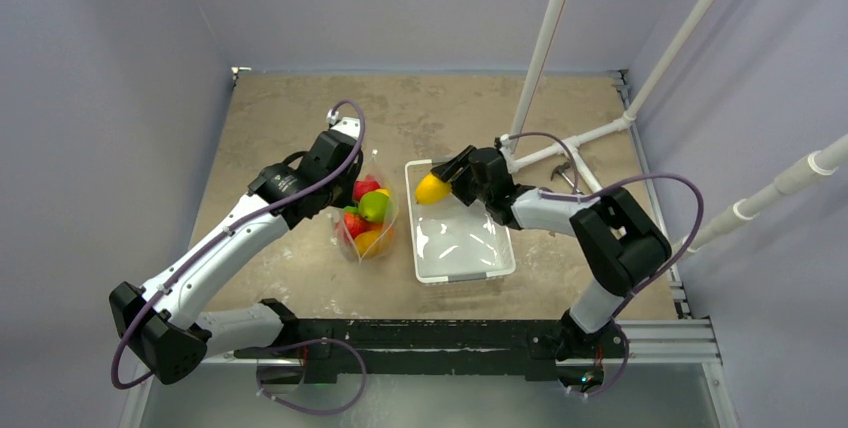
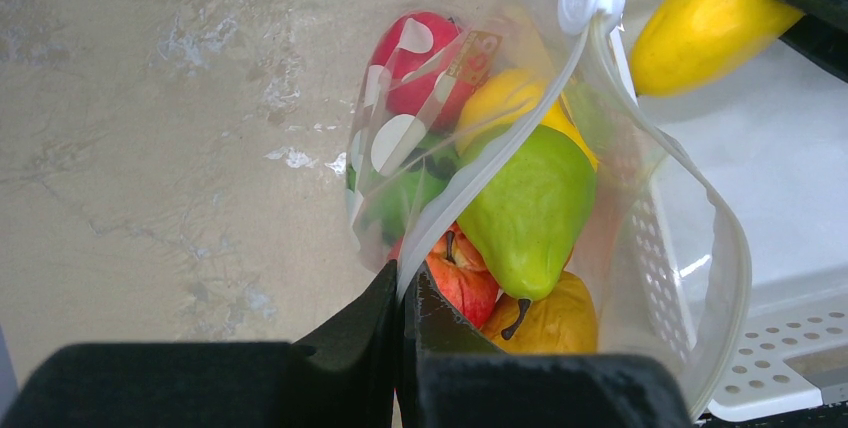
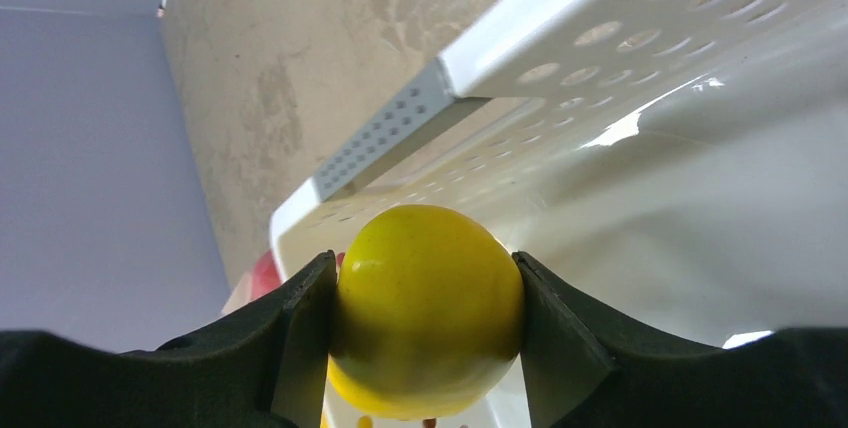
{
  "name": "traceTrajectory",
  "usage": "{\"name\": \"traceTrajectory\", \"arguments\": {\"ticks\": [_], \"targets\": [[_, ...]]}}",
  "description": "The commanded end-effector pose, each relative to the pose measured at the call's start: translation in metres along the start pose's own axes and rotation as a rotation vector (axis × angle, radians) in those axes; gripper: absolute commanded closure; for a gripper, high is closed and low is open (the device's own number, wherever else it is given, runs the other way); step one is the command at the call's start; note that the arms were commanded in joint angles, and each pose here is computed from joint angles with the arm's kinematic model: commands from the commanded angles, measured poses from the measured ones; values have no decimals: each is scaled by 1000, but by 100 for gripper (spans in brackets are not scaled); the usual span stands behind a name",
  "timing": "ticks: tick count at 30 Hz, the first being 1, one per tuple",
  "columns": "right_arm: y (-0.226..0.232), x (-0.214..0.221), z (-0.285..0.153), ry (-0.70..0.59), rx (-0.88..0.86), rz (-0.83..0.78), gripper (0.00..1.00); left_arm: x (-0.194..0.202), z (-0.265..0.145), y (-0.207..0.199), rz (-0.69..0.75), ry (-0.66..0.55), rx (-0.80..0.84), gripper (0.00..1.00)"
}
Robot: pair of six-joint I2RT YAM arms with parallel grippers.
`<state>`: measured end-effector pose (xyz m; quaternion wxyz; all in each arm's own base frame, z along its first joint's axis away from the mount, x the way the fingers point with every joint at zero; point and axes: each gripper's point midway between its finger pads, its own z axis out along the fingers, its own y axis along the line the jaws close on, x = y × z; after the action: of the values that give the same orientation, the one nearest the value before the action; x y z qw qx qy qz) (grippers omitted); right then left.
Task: Place the food in the zip-top bag and seal the zipper
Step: Pick up the fake fruit from the bin, then place the fake fruit in the zipper food storage bag.
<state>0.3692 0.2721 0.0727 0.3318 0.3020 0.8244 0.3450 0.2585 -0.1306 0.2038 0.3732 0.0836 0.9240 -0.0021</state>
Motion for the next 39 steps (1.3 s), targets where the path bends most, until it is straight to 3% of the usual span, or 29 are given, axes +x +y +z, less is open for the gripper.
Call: {"name": "traceTrajectory", "arguments": {"ticks": [1, 13, 23, 39], "targets": [[14, -21, -21, -78, -20, -40, 87, -17, -9, -5, -30, -55, 33, 100], [77, -43, -88, -168, -183, -226, 93, -17, -9, -7, -42, -56, 41, 100], [159, -53, -155, -208, -479, -443, 90, -18, -12, -9, -48, -66, 56, 100], [232, 7, -206, -139, -691, -637, 85, -17, -21, -10, -87, -83, 90, 100]]}}
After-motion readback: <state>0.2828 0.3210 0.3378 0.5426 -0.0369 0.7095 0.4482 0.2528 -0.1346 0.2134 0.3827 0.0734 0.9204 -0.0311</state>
